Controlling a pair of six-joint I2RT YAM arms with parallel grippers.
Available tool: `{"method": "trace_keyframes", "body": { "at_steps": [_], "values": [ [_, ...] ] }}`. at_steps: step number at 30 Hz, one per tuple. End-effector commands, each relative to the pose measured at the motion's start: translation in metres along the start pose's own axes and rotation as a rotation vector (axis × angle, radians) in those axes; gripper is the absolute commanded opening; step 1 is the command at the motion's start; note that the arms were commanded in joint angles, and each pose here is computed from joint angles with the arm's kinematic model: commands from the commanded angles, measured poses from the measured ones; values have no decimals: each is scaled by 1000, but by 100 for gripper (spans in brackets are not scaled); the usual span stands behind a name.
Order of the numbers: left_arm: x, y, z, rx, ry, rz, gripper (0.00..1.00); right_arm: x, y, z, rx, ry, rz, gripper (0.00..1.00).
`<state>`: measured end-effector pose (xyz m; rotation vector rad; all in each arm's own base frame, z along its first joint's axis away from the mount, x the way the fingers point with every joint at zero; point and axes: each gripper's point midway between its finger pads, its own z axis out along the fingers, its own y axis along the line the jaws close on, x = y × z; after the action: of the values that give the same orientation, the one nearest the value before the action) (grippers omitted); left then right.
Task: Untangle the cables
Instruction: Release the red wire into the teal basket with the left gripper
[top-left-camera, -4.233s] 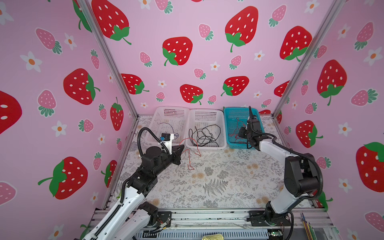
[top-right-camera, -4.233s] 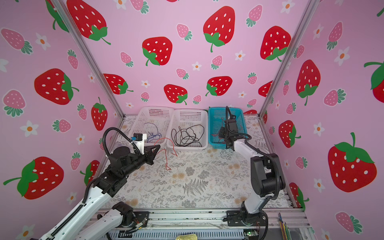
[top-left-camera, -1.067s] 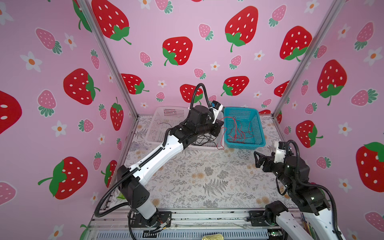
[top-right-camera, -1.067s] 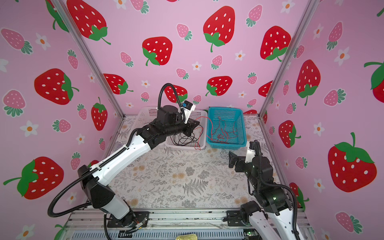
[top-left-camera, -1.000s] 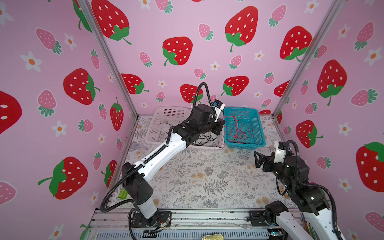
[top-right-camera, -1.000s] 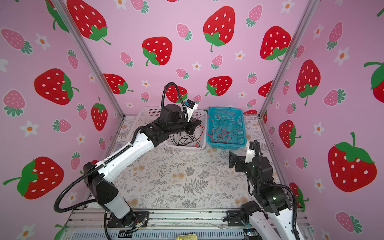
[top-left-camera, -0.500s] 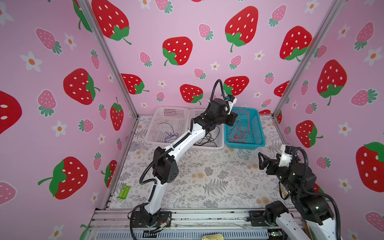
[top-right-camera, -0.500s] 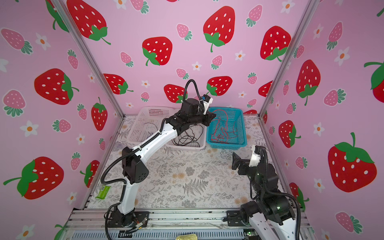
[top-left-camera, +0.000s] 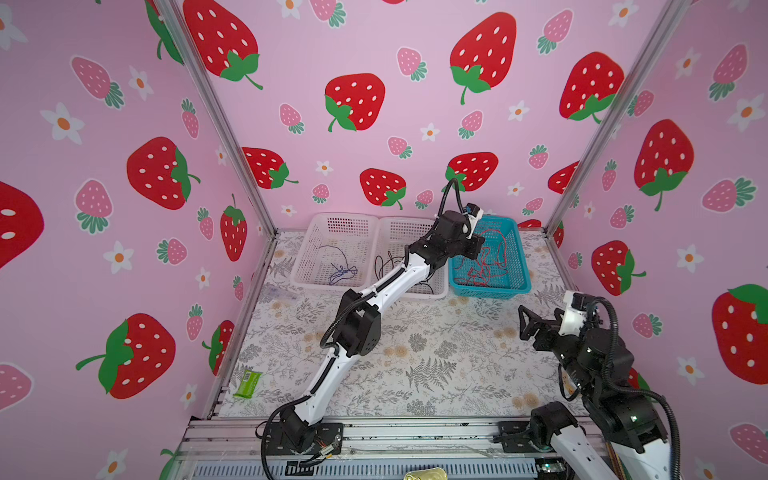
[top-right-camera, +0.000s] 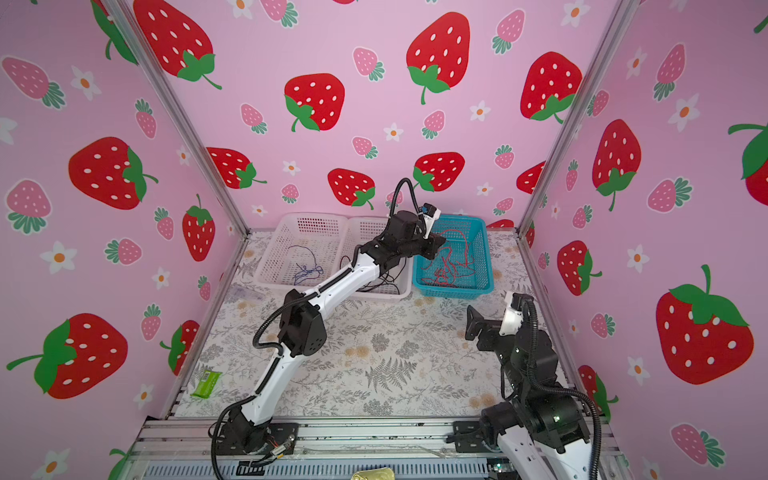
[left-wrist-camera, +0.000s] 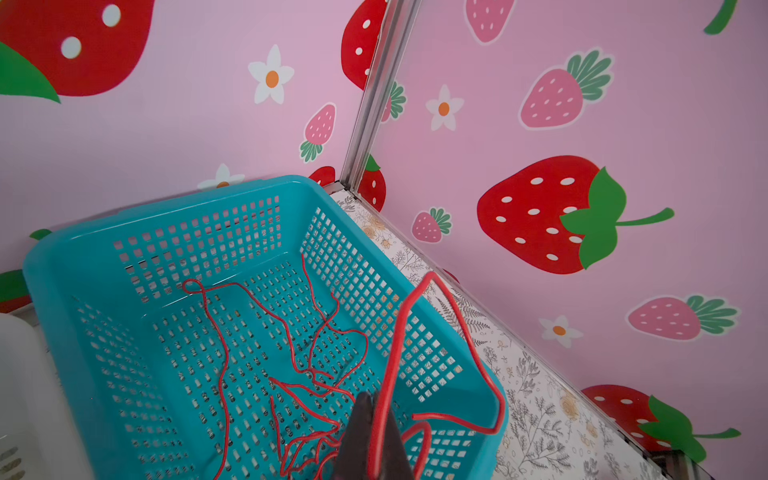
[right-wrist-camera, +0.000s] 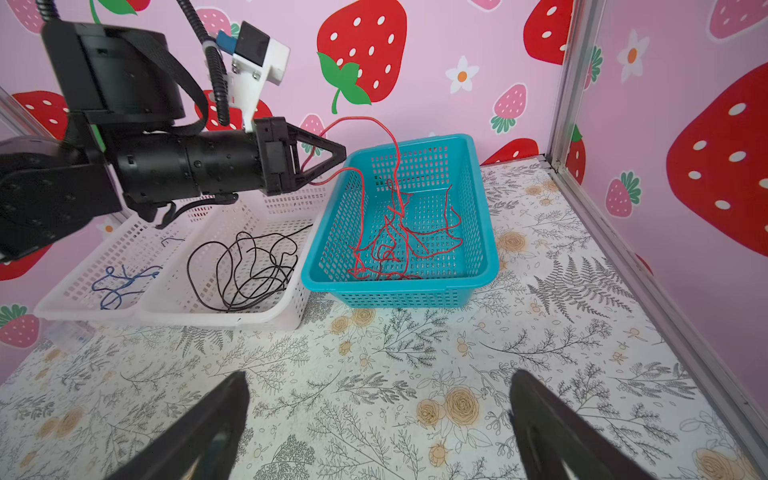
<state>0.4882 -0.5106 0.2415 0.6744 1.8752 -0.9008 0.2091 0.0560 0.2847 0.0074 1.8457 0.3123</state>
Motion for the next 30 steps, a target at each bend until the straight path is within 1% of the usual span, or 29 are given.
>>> {"method": "trace_keyframes", "body": {
  "at_steps": [1,11,15,18,21,24,25,27,30],
  "values": [
    [-23,-9,3,1,-95,27,0,-5,1,-2,-12,-35,-2,98],
    [11,0,21,-33,-44,33,0,-6,0,-2,-17,-41,-9,98],
    [12,-4,22,-23,-42,34,5,-7,-1,-1,-16,-42,-9,98],
    [9,-6,20,-26,-48,37,14,-7,-1,-2,-14,-43,-9,98],
    [-2,-10,15,-22,-65,41,18,-7,-2,-2,-11,-45,-8,98],
    [-14,-13,8,-23,-86,56,30,-7,-2,-1,-10,-45,-8,98],
    [-20,-13,5,-28,-95,61,36,-7,-3,-1,-8,-43,-8,98],
    [-32,-16,-3,-36,-111,76,42,-7,-3,-1,-6,-44,-7,98],
    [-72,-28,-29,-32,-187,100,52,-6,-3,-1,-4,-42,-7,98]
  ]
}}
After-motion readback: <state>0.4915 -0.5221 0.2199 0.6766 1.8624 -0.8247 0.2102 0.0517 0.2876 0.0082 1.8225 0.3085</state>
